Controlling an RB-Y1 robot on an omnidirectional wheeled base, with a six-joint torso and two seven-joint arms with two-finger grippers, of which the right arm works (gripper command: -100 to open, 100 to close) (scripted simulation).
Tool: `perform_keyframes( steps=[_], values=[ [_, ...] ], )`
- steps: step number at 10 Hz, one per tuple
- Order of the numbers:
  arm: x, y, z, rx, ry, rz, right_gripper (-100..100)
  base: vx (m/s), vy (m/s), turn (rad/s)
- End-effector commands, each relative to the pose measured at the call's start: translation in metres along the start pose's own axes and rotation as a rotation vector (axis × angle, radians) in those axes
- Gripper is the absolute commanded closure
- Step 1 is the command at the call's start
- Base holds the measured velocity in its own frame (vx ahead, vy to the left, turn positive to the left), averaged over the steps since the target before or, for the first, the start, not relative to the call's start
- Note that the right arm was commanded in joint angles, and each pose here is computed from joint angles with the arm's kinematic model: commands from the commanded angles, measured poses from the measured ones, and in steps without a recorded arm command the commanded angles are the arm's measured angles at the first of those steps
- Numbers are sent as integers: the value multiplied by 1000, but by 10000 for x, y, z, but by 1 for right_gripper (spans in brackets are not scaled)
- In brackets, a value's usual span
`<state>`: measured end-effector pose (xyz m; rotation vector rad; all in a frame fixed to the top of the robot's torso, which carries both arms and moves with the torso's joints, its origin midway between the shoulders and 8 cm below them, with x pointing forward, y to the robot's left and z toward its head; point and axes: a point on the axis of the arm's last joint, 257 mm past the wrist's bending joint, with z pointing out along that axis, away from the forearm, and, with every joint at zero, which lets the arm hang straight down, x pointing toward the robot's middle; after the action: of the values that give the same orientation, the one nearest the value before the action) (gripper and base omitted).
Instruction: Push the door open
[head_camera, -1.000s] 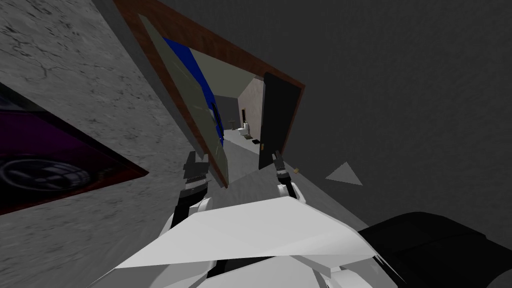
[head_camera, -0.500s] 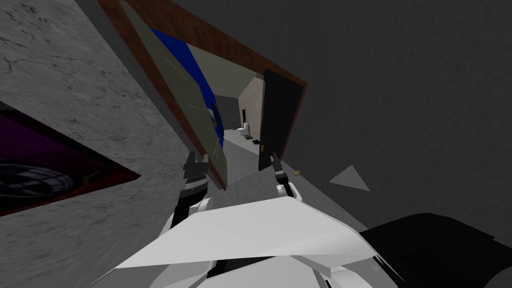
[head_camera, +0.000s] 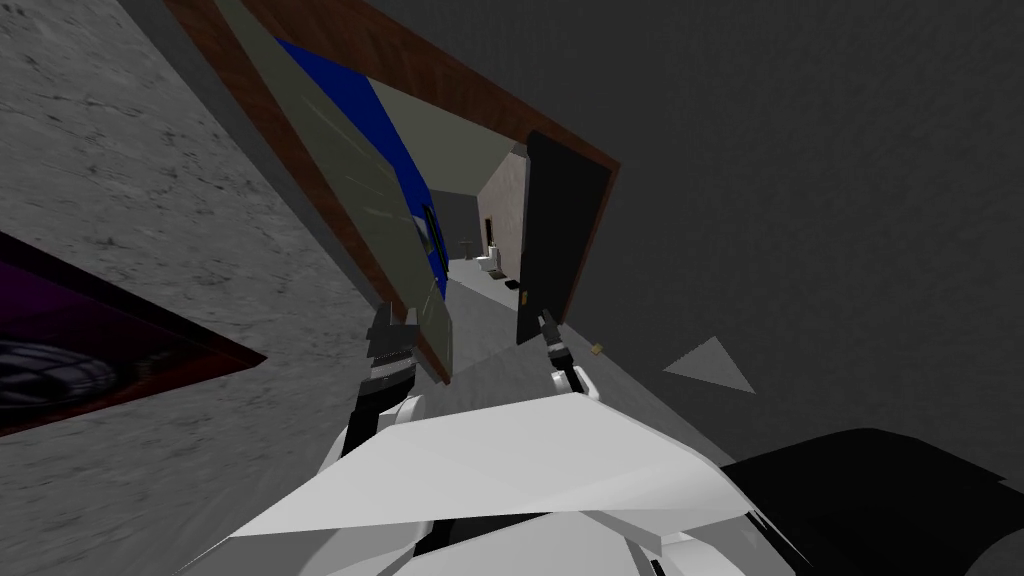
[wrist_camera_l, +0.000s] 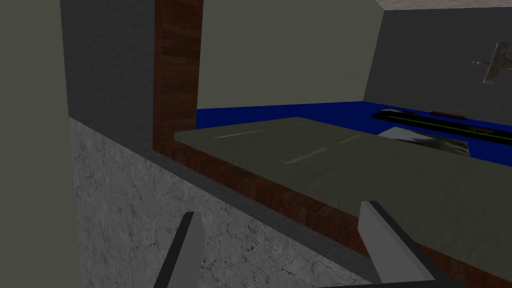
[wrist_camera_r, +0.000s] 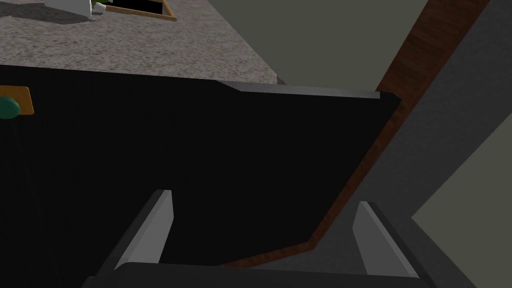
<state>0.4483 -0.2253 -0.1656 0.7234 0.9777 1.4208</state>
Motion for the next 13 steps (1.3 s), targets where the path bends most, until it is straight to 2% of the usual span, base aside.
perform_keyframes(
  steps=[1, 8, 13],
  values=[
    [10, -126, 7, 18, 10, 7, -100, 94, -60, 24],
    [107, -654, -89, 114, 44, 36, -100, 83, -52, 22],
    [157, -918, -168, 167, 59, 52, -100, 58, -39, 14]
  ],
)
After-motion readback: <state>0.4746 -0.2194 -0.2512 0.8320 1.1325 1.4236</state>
